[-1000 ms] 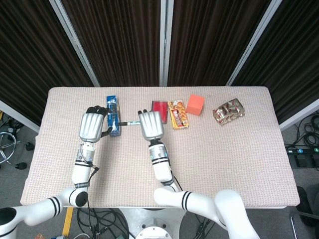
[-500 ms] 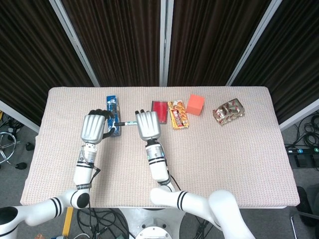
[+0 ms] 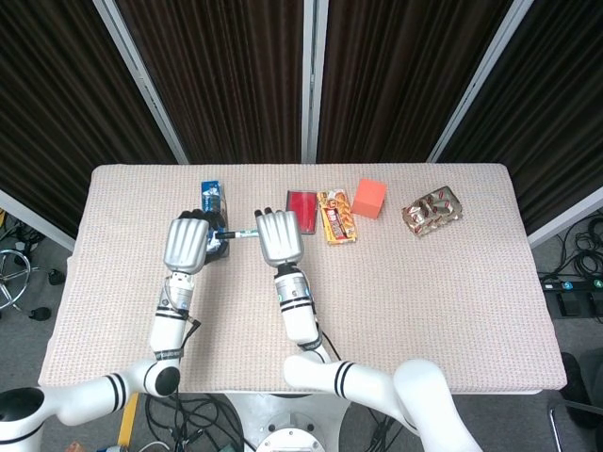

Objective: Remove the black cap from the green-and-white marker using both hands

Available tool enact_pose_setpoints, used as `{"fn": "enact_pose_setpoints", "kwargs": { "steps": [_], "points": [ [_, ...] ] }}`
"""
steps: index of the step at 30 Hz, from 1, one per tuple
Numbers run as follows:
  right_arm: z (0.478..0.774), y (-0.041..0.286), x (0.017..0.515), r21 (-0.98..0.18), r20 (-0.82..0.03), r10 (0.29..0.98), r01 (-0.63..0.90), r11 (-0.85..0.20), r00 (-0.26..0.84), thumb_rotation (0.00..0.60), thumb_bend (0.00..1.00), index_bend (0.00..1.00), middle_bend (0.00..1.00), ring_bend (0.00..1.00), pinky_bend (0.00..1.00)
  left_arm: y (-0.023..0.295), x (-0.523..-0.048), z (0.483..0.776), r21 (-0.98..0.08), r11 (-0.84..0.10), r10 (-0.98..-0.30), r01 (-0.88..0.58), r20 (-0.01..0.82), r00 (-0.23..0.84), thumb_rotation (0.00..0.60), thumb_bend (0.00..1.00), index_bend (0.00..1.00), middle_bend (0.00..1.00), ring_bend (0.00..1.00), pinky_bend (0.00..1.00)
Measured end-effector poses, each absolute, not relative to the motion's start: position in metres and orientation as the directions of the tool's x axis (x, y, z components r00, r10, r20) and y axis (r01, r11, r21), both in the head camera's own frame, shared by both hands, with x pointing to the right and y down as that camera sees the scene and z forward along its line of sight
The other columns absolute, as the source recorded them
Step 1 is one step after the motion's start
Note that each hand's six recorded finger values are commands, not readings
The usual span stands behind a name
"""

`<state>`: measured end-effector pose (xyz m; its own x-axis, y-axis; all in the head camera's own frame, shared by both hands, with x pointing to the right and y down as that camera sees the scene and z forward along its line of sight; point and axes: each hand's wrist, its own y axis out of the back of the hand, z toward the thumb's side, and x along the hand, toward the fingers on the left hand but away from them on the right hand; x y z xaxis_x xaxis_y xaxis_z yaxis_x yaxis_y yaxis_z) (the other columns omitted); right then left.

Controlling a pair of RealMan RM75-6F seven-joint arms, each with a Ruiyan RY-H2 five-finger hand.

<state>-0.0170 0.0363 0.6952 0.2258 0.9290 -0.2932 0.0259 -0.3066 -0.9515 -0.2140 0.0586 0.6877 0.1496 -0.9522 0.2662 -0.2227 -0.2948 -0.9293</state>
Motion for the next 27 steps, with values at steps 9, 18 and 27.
{"fn": "enact_pose_setpoints", "kwargs": {
  "steps": [9,18,27],
  "points": [
    [0.695,0.039,-0.017,-0.949,-0.297,0.928,0.036,-0.313,0.227,0.600,0.27,0.64,0.60,0.66,0.84,0.068,-0.218,0.689,-0.919,-0.313,-0.947,-0.241,0.285,0.146,0.600,0.26,0.51,0.54,0.44,0.45],
    [0.697,0.042,-0.018,-0.945,-0.307,0.923,0.041,-0.324,0.230,0.600,0.27,0.63,0.60,0.66,0.84,0.066,-0.218,0.689,-0.919,-0.306,-0.950,-0.249,0.278,0.142,0.600,0.28,0.52,0.55,0.45,0.46],
    [0.698,0.047,-0.018,-0.941,-0.315,0.919,0.046,-0.335,0.237,0.600,0.28,0.63,0.60,0.66,0.84,0.069,-0.215,0.691,-0.911,-0.316,-0.946,-0.265,0.283,0.155,0.600,0.28,0.53,0.56,0.46,0.48]
  ]
}}
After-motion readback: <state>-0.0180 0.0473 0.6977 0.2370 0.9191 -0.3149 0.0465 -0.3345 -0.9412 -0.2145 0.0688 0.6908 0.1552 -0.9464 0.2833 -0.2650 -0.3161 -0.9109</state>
